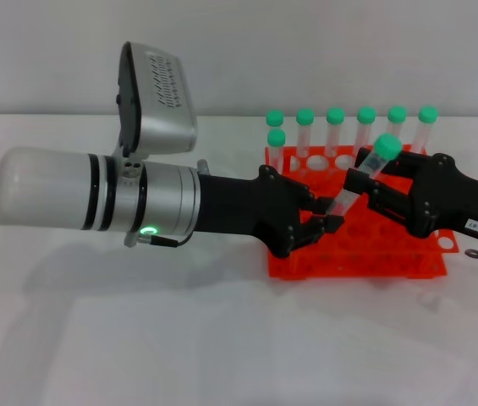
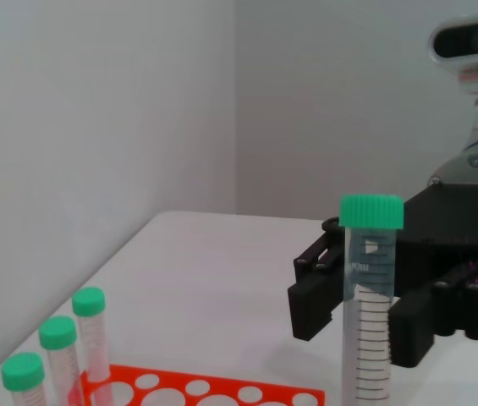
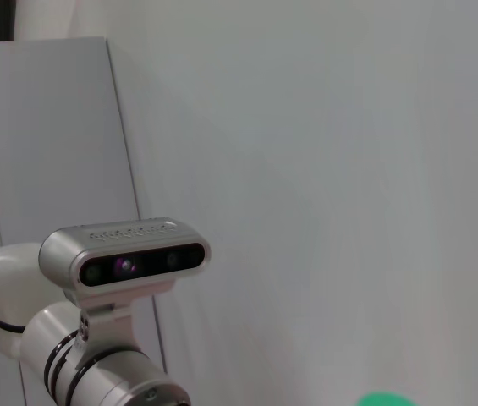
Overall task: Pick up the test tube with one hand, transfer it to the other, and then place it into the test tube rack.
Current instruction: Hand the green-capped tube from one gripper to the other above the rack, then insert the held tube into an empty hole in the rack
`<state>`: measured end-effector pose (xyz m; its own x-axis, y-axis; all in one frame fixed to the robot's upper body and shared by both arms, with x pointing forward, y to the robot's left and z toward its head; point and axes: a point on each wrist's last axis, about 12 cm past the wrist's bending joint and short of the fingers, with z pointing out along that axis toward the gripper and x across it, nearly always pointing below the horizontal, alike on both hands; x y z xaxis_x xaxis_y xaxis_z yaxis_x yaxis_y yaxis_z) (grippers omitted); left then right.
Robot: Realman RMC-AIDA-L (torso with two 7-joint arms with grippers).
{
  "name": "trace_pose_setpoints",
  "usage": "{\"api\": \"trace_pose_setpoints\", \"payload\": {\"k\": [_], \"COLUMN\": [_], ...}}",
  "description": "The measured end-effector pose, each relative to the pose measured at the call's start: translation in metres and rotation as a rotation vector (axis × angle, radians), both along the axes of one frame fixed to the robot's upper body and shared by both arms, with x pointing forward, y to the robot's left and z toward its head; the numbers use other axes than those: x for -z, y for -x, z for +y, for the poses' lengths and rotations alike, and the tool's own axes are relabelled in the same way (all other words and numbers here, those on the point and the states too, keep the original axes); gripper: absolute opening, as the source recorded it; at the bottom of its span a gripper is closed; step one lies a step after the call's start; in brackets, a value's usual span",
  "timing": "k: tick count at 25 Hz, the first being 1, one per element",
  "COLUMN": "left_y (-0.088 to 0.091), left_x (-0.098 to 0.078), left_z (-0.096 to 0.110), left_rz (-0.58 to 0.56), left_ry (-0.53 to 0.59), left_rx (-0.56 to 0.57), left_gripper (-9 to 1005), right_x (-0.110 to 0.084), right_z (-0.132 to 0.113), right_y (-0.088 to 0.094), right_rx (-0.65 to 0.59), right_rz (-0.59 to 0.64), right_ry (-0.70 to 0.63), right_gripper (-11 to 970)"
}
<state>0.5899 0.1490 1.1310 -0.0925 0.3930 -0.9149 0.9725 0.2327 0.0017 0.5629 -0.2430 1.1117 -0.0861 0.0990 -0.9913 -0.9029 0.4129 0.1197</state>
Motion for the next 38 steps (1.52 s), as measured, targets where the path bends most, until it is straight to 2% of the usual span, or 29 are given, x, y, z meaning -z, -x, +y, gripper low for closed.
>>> {"api": "trace_pose_setpoints", "payload": {"k": [2, 7, 13, 25, 28, 33, 35, 38], "left_y": [0.000, -0.001, -0.002, -0.005, -0.005, 0.000, 0.003, 0.007], "left_x": [0.001, 0.002, 0.001, 0.002, 0.003, 0.007, 0.010, 0.012], "left_z": [-0.001, -0.002, -0.001, 0.004, 0.005, 0.009, 0.019, 0.047], "left_rz": [-0.002, -0.004, -0.008, -0.013, -0.013, 0.010, 0.012, -0.016], "left_ry": [-0.008, -0.012, -0.011, 0.027, 0.027, 0.047, 0.089, 0.189], "left_rx": [-0.002, -0.009, -0.023, -0.092, -0.092, -0.110, -0.154, -0.280], "left_gripper": [281, 285, 290, 301, 535, 729, 781, 818], "right_x": [0.000, 0.001, 0.002, 0.001, 0.001, -0.003, -0.004, -0.005], "right_z": [0.000, -0.001, -0.003, -0.007, -0.007, -0.010, -0.012, -0.018], "right_y": [0.000, 0.001, 0.001, -0.003, -0.006, -0.008, -0.011, -0.016], "right_rx": [0.001, 0.009, 0.019, 0.044, 0.055, 0.065, 0.084, 0.131], "right_rz": [-0.008, -0.024, -0.028, -0.027, -0.026, -0.042, -0.049, -0.047], "right_ry": [0.003, 0.010, 0.015, 0.032, 0.041, 0.047, 0.052, 0.072], "right_gripper": [517, 289, 200, 199, 198, 198, 199, 201]}}
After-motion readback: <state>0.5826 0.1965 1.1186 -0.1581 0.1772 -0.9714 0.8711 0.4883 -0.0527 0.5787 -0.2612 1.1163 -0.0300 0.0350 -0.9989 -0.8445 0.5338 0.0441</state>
